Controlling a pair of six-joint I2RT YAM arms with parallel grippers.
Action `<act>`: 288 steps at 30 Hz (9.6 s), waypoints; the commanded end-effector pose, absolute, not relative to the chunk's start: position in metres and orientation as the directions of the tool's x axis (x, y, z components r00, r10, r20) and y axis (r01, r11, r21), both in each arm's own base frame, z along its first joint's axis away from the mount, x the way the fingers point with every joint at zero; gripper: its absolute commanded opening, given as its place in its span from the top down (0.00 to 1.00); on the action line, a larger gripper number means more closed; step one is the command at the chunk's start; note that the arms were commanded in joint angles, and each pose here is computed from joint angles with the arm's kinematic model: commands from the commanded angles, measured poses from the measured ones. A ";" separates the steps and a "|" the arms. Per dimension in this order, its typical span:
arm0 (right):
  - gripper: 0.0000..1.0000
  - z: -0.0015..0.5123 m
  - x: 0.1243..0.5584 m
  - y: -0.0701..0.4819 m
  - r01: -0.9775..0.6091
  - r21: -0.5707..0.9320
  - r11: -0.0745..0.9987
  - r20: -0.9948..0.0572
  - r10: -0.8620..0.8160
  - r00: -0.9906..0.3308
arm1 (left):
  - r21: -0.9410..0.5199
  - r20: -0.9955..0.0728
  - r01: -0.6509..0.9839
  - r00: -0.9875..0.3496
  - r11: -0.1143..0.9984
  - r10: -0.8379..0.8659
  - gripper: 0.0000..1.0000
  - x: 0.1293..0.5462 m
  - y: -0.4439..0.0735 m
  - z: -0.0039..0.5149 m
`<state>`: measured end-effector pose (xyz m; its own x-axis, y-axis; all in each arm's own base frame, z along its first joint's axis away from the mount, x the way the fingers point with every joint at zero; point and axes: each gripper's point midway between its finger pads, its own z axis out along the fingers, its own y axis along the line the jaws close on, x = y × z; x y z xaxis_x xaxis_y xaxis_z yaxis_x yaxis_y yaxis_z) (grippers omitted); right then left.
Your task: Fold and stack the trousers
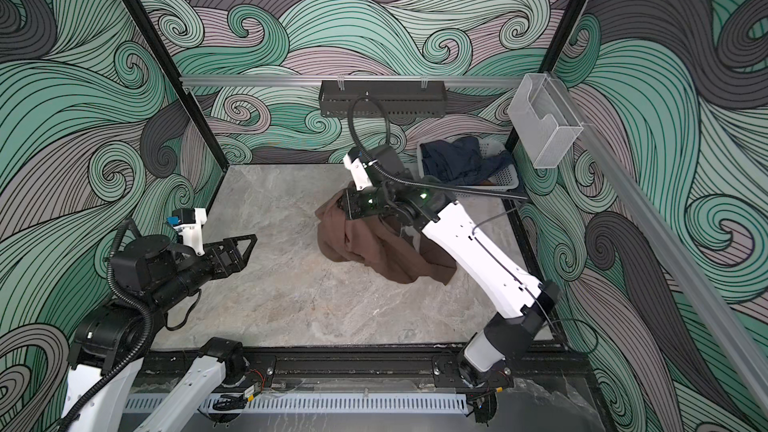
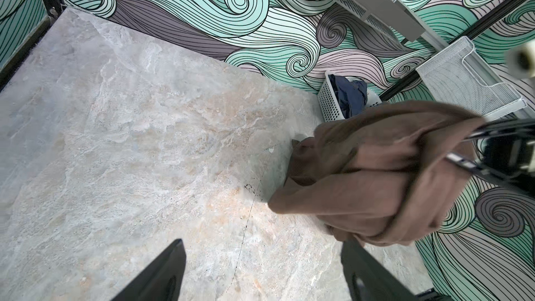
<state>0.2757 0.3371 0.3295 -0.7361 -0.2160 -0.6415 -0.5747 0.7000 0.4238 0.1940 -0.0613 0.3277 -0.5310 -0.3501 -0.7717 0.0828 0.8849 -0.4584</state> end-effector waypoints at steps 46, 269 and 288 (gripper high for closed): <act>0.11 0.145 0.223 0.190 -0.228 0.432 0.873 -0.575 0.072 -0.815 | -0.712 -0.212 -0.129 -0.898 0.691 -0.386 0.17 0.255 -0.169 0.142; 1.00 0.565 0.394 0.144 -0.258 0.621 0.740 -0.776 0.536 -0.332 | -0.116 -0.863 -0.150 -0.475 0.982 -0.174 1.00 0.354 -0.039 0.304; 1.00 0.455 0.387 0.109 -0.052 0.553 0.831 -0.781 0.496 -0.380 | -0.107 -0.648 -0.226 -0.722 0.968 -0.241 0.96 0.295 -0.010 0.214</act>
